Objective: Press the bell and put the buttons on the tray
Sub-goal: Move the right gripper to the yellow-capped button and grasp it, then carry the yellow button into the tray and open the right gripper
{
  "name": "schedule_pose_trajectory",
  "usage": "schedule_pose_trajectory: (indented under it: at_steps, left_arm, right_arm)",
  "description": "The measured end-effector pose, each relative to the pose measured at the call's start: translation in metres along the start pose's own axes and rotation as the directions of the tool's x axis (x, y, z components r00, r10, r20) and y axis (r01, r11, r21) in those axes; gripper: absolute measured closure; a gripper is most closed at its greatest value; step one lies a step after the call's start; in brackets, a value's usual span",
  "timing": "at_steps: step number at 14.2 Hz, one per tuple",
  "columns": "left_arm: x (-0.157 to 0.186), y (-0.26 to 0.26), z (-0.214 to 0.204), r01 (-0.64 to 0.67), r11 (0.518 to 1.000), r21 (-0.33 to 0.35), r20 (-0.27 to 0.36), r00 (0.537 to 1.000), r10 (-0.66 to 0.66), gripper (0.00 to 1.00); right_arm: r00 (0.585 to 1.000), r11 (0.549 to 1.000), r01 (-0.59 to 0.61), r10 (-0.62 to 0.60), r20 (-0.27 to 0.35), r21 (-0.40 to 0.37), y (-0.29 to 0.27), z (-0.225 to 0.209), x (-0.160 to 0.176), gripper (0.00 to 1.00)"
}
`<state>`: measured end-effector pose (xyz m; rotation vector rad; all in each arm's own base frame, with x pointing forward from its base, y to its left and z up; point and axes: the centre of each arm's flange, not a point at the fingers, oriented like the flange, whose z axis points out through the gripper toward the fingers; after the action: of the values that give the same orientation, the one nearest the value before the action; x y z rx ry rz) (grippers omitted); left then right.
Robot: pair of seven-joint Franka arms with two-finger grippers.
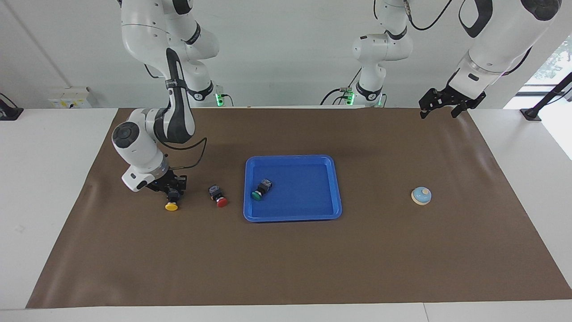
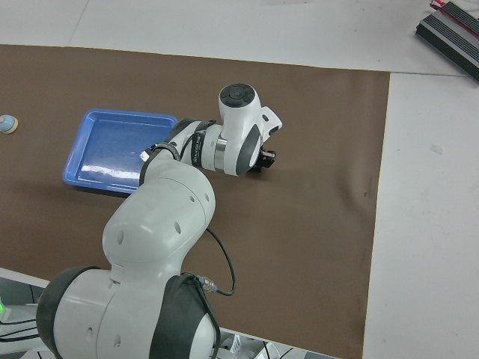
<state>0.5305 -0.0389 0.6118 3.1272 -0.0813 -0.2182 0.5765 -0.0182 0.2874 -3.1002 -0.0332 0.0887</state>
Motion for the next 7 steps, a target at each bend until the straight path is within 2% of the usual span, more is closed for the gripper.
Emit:
schedule_pose_trajectory:
  at_steps: [2,4,7]
  left_arm:
    - [0.0,0.0,0.0,0.0,1.0,0.0,0.0,1.0,0.0,0.0]
    - [0.0,0.0,0.0,0.0,1.0,0.0,0.0,1.0,0.0,0.0]
    - [0.0,0.0,0.0,0.0,1.0,0.0,0.0,1.0,0.0,0.0]
  right_arm:
    - [1.0,1.0,0.003,-0.003,-0.005,0.002,-0.004,-0.003,0.002,0.59]
    - [0.999,0.999,-0.034,0.034,-0.005,0.007,-0.032,-0.013,0.007,0.59]
    - [0.99,0.99,-0.143,0.143,0.002,0.01,-0.132,-0.05,0.013,0.59]
